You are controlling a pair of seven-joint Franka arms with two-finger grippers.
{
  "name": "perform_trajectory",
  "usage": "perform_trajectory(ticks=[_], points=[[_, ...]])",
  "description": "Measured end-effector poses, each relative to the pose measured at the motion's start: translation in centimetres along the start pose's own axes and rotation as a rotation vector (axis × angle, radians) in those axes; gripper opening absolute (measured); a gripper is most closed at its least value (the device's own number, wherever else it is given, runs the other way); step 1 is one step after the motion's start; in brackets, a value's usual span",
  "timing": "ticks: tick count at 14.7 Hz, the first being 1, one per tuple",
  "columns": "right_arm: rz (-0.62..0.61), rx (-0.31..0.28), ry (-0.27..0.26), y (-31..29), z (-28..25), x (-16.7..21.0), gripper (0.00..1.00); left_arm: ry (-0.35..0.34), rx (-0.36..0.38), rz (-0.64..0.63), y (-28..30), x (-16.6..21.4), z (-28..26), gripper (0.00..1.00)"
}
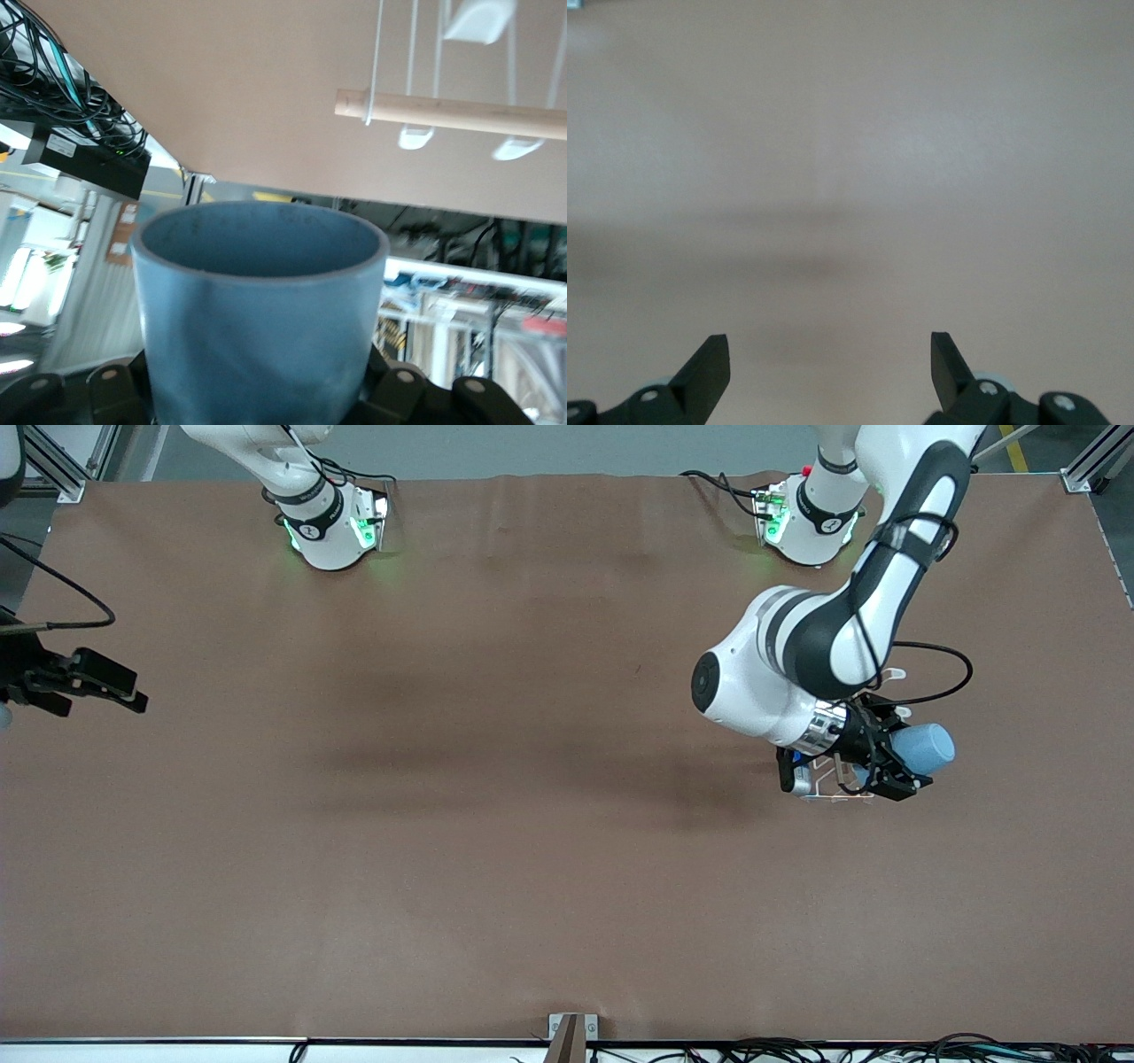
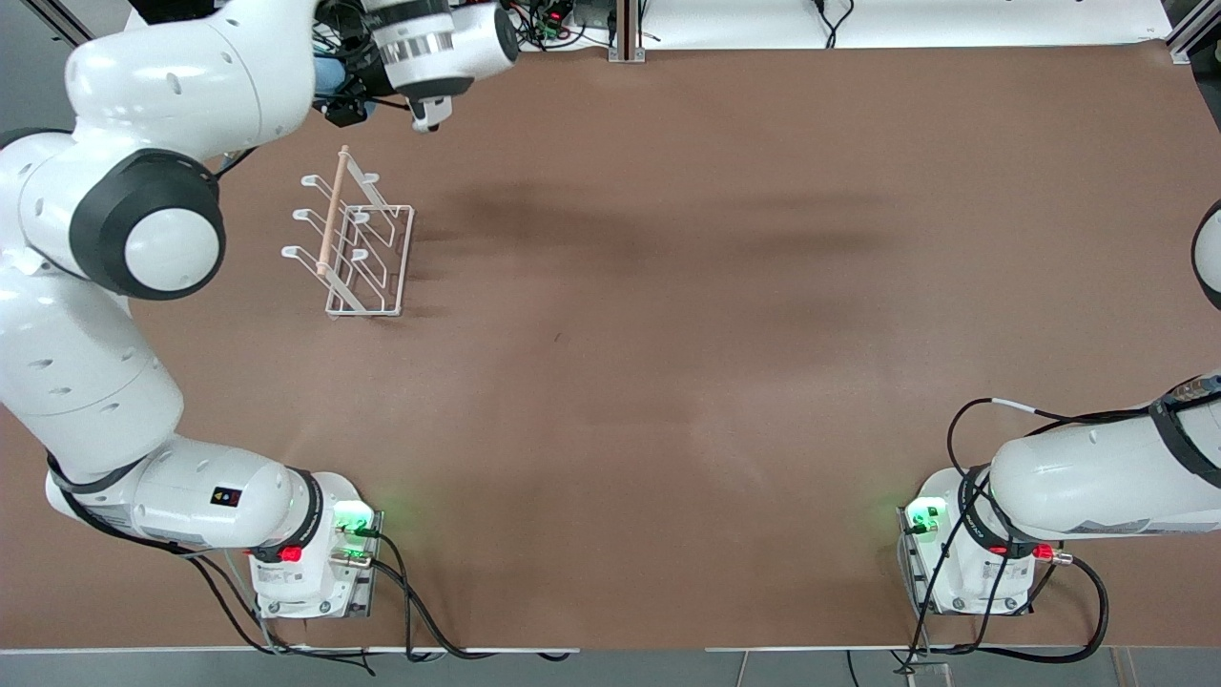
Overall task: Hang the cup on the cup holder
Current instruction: 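Lower the cup onto a wire hook with the left gripper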
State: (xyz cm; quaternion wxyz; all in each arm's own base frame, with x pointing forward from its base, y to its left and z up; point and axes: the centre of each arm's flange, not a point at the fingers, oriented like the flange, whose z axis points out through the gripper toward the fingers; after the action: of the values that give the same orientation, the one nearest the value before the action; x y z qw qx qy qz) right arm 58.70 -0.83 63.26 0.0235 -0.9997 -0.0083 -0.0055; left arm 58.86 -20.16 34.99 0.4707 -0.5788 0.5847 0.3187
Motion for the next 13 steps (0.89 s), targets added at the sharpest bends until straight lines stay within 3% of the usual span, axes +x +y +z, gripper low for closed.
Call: perform_trajectory(ticks=[7, 13], points=[[-0.011, -0.032, 0.006, -0.6, -4.3, -4.0, 1.0, -0.111, 0.028, 0.109, 2.6, 6.2, -0.5, 0.78], [-0.021, -0.056, -0.011, -1.0, -3.5, -4.0, 1.0, -0.19, -0.007, 0.054, 4.3, 8.1, 1.0, 0.78]])
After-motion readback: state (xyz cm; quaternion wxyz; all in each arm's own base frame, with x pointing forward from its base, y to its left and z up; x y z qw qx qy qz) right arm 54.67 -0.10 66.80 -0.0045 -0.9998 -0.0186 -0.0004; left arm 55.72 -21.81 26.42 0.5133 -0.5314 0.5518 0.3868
